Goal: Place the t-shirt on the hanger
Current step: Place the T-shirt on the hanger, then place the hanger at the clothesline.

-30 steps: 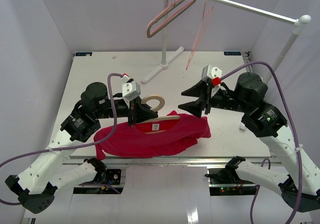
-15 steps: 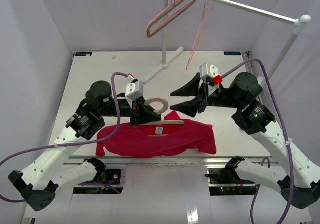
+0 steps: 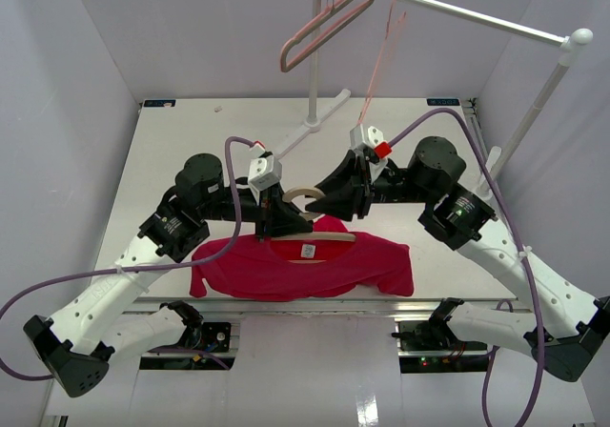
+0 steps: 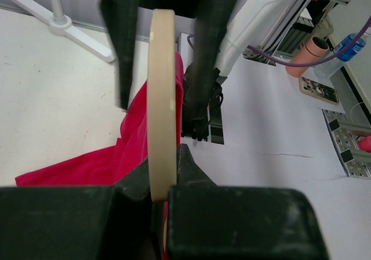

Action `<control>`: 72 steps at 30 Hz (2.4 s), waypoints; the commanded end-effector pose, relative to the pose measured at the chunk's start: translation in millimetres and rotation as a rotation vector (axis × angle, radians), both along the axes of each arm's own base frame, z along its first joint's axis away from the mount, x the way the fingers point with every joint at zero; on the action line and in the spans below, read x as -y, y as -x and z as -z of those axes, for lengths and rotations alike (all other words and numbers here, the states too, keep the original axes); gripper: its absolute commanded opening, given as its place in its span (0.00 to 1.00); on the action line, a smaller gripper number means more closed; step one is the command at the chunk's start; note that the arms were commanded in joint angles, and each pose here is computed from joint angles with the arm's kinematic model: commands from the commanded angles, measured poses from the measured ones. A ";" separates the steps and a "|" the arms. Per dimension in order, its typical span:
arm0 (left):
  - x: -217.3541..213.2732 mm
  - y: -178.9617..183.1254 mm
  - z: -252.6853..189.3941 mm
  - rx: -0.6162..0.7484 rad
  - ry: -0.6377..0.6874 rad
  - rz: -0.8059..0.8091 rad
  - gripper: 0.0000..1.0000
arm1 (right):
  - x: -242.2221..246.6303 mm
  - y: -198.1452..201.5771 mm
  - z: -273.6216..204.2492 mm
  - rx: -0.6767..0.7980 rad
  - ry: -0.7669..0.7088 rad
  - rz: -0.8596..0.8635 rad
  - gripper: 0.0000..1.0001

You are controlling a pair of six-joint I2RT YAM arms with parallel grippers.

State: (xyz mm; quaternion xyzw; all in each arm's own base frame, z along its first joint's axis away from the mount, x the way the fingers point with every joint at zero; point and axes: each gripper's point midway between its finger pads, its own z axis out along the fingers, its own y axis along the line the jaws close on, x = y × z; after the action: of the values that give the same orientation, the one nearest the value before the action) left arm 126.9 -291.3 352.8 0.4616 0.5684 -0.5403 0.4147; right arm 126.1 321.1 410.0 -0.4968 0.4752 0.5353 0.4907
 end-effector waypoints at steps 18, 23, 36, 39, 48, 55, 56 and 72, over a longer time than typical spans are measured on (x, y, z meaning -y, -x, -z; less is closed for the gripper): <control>-54.7 -26.2 -25.7 0.088 -0.090 -0.407 0.56 | 29.1 -16.9 -23.0 0.006 0.067 0.242 0.08; -105.9 -62.2 -23.7 0.146 -0.143 -0.768 0.59 | 45.2 -19.6 -34.9 0.006 0.064 0.327 0.08; -165.3 -68.1 39.7 0.189 -0.254 -1.021 0.59 | 84.3 1.5 -96.4 0.057 -0.020 0.402 0.08; -173.4 -70.3 39.6 0.227 -0.265 -1.053 0.59 | 89.6 6.9 -105.2 0.068 -0.037 0.400 0.08; -177.7 -75.0 40.9 0.249 -0.289 -1.077 0.61 | 91.2 21.0 -116.5 0.083 -0.070 0.345 0.08; -148.8 -70.4 47.0 0.226 -0.268 -0.936 0.59 | 94.6 26.3 -123.8 0.091 -0.098 0.337 0.08; -144.0 -69.6 47.6 0.221 -0.263 -0.914 0.58 | 94.1 25.9 -123.3 0.089 -0.096 0.336 0.08; -154.5 -88.2 67.3 0.166 -0.330 -1.035 0.00 | 105.4 17.0 -122.6 0.104 -0.111 0.424 0.08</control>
State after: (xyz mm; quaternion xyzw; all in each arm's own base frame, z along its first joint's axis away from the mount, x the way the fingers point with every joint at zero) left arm 211.8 -145.7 290.6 0.2434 0.7569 -0.1485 0.5880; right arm 109.2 227.3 501.4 -0.4068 0.5500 0.4263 0.5919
